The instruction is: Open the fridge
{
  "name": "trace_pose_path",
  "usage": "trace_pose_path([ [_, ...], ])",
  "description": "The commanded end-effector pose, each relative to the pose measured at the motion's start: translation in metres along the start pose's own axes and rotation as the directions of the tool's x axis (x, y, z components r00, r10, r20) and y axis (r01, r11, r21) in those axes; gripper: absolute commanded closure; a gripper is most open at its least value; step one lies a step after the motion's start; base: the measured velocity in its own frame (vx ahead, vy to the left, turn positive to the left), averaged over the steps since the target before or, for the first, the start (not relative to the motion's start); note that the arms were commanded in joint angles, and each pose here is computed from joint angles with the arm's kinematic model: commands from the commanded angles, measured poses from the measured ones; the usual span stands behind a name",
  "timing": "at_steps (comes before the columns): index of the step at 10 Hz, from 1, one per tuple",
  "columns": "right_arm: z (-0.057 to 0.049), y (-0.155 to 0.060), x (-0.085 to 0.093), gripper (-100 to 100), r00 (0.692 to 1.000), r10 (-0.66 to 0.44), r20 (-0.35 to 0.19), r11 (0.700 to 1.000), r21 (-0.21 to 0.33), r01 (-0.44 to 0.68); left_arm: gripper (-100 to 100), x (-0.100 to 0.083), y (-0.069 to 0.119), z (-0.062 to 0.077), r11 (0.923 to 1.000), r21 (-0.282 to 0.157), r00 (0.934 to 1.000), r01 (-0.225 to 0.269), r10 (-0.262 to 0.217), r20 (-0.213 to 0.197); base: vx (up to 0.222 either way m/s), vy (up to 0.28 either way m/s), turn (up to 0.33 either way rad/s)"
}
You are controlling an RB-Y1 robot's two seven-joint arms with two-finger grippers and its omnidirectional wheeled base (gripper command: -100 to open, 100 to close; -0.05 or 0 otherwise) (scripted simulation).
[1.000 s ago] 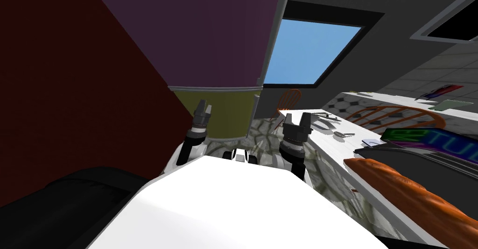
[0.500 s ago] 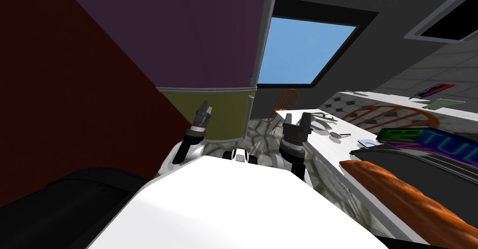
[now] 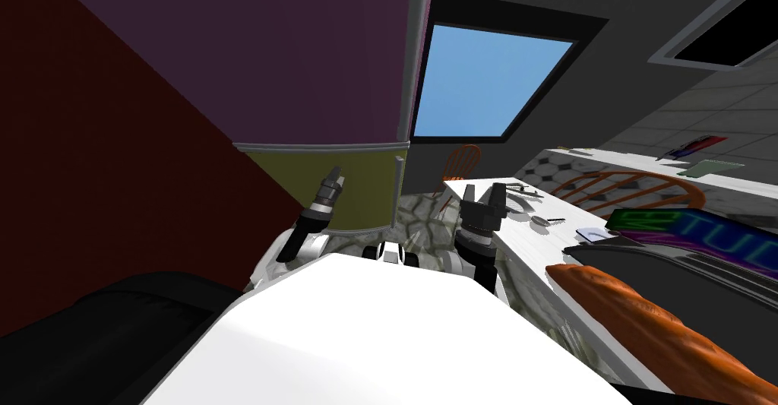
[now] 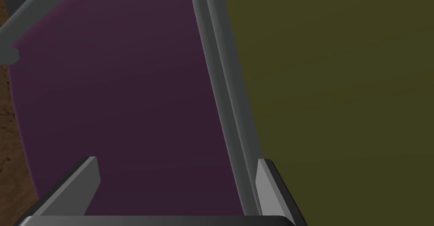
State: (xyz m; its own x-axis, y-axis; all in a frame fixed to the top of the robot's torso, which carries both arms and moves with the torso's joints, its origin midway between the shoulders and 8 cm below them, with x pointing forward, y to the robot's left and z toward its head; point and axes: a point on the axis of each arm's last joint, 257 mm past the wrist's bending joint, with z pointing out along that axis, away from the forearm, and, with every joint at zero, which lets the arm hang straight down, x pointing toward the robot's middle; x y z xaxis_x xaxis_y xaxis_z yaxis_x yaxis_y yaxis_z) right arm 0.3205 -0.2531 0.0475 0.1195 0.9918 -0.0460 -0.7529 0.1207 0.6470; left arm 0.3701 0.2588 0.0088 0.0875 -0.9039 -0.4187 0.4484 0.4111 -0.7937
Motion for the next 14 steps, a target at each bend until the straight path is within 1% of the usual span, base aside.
trace_pose_path([
  [1,0.000,0.000,0.000,0,1.000,0.000,0.000,1.000,0.000,0.000,-100,-0.001,0.016,-0.001,0.9979,-0.061,0.9997,-0.018,0.017,-0.016,0.046,-0.092,-0.024],
  [2,0.000,0.000,0.000,0,1.000,0.000,0.000,1.000,0.000,0.000,-100,-0.003,0.024,-0.002,0.9955,-0.090,0.9992,-0.031,0.029,-0.027,0.075,-0.121,-0.035],
  [3,0.000,0.000,0.000,0,1.000,0.000,0.000,1.000,0.000,0.000,-100,-0.003,0.026,-0.002,0.9949,-0.096,0.9992,-0.031,0.029,-0.027,0.059,-0.084,-0.010],
  [5,0.000,0.000,0.000,0,1.000,0.000,0.000,1.000,0.000,0.000,-100,-0.006,0.044,-0.004,0.9855,-0.158,0.9974,-0.060,0.053,-0.048,0.067,-0.091,-0.037],
  [6,0.000,0.000,0.000,0,1.000,0.000,0.000,1.000,0.000,0.000,-100,-0.008,0.054,-0.006,0.9782,-0.193,0.9960,-0.076,0.066,-0.060,0.088,-0.127,-0.036],
  [7,0.000,0.000,0.000,0,1.000,0.000,0.000,1.000,0.000,0.000,-100,-0.008,0.056,-0.007,0.9765,-0.202,0.9960,-0.076,0.066,-0.060,0.062,-0.094,-0.003],
  [8,0.000,0.000,0.000,0,1.000,0.000,0.000,1.000,0.000,0.000,-100,-0.011,0.066,-0.009,0.9671,-0.237,0.9943,-0.094,0.079,-0.072,0.056,-0.105,-0.031],
  [9,0.000,0.000,0.000,0,1.000,0.000,0.000,1.000,0.000,0.000,-100,-0.014,0.074,-0.011,0.9585,-0.262,0.9922,-0.112,0.093,-0.083,0.081,-0.126,-0.048],
  [10,0.000,0.000,0.000,0,1.000,0.000,0.000,1.000,0.000,0.000,-100,-0.017,0.083,-0.013,0.9472,-0.293,0.9897,-0.130,0.107,-0.096,0.092,-0.123,-0.039],
  [11,0.000,0.000,0.000,0,1.000,0.000,0.000,1.000,0.000,0.000,-100,-0.018,0.086,-0.014,0.9437,-0.304,0.9897,-0.131,0.107,-0.095,0.065,-0.092,-0.002],
  [13,0.000,0.000,0.000,0,1.000,0.000,0.000,1.000,0.000,0.000,-100,-0.025,0.101,-0.019,0.9187,-0.356,0.9835,-0.170,0.136,-0.120,0.065,-0.112,-0.031],
  [14,0.000,0.000,0.000,0,1.000,0.000,0.000,1.000,0.000,0.000,-100,-0.029,0.108,-0.022,0.9028,-0.386,0.9798,-0.190,0.150,-0.132,0.124,-0.134,-0.046],
])
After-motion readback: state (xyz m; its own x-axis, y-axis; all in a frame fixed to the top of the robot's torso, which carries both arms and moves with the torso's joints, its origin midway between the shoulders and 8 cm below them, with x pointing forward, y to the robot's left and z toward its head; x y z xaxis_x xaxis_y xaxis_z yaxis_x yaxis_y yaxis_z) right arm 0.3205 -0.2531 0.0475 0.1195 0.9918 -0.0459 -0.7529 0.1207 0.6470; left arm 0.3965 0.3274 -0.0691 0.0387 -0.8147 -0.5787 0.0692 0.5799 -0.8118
